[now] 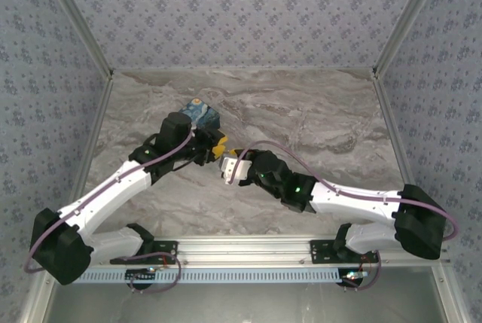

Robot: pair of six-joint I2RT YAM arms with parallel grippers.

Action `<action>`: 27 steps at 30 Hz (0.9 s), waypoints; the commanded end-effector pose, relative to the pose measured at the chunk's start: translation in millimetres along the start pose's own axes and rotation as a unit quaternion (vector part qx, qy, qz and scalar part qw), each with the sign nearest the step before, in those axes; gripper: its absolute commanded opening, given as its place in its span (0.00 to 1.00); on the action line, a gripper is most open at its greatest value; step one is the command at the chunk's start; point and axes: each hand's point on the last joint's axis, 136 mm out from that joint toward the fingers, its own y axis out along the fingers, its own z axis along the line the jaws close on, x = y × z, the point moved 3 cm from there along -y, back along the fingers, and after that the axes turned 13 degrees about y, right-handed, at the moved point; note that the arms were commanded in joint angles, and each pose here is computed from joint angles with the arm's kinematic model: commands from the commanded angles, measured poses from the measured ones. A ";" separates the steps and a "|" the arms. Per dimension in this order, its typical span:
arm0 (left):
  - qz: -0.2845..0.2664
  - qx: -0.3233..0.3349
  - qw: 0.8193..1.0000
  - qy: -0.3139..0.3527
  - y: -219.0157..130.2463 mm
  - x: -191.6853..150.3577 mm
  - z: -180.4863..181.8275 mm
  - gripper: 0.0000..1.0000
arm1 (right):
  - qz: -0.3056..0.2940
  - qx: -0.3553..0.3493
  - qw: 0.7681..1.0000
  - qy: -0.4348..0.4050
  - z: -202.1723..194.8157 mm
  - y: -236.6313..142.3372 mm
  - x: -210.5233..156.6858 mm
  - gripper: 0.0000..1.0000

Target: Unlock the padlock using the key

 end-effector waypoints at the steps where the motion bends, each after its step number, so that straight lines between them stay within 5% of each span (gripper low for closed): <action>1: 0.011 -0.008 1.000 -0.007 4.3 -3.6 -2.8 0.29 | -0.037 -0.011 0.999 0.007 -10.9 -0.1 23.8 0.00; 16: 0.010 0.002 1.000 -0.002 5.9 -4.0 1.0 0.00 | -0.034 -0.012 0.999 0.032 -22.7 -2.9 24.1 0.00; 22: -0.031 -0.025 0.996 0.081 -1.7 6.0 -18.8 0.00 | -0.033 0.050 0.993 0.097 -19.5 -19.5 21.4 0.31; 27: -0.112 -0.067 0.965 0.228 -19.3 18.0 -49.3 0.00 | -0.053 0.128 0.960 0.242 -22.8 -33.5 14.3 0.47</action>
